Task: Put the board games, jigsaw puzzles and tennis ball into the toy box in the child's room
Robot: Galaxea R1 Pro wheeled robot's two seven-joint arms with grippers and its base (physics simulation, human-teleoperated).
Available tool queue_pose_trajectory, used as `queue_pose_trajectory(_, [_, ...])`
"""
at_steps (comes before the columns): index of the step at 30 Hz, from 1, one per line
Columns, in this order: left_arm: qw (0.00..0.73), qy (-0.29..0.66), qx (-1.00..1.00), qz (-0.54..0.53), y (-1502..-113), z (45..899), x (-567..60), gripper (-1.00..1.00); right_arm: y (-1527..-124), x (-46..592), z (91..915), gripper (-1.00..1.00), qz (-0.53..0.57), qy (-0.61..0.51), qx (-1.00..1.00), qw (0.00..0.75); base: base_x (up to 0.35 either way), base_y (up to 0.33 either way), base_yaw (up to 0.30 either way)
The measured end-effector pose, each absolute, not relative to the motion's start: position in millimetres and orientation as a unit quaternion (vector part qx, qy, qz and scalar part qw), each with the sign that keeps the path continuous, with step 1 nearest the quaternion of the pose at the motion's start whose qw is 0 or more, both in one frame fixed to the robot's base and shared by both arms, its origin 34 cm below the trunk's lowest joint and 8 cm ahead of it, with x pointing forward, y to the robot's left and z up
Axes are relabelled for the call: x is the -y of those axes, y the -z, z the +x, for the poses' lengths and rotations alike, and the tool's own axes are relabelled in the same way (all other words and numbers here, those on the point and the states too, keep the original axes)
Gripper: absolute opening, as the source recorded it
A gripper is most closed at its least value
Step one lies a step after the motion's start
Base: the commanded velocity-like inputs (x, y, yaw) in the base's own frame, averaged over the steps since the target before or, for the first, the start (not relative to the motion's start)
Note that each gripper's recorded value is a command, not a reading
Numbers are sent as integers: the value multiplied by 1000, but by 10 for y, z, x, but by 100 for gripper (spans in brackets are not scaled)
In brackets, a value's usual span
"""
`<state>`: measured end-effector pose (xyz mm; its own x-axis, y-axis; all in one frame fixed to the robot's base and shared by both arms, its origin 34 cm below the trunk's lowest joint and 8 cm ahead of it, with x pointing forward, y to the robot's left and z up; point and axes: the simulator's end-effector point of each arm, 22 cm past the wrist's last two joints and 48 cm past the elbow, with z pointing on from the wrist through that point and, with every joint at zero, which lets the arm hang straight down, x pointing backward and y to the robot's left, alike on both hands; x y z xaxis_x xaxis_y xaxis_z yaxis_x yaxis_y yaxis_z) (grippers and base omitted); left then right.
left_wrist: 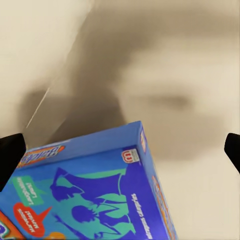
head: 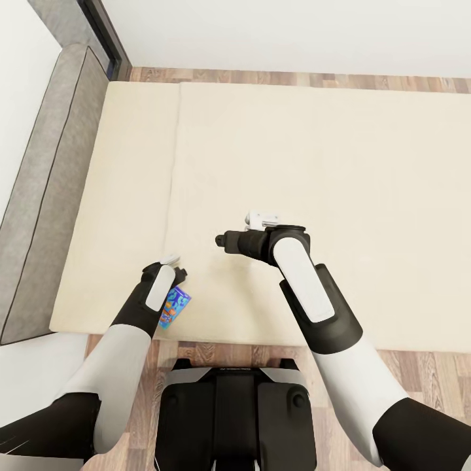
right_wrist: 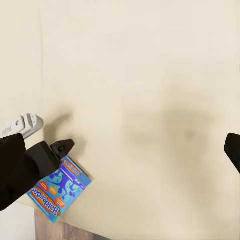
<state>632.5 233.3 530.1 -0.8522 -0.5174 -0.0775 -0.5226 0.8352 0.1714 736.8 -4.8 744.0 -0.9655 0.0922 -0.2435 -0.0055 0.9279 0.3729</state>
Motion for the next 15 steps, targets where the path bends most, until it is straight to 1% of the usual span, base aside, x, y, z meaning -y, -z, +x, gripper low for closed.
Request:
queue_pose_trajectory(5, [8, -109, -956, -273, -5314, 6282, -2392, 100, -7441, 47, 7369, 100, 23, -189, -973, 129, 0, 0, 0])
queue_pose_trajectory(15, [-3, -100, -954, -282, -5306, 6243, -2336, 100, -7441, 47, 7368, 100, 22, -189, -973, 129, 0, 0, 0])
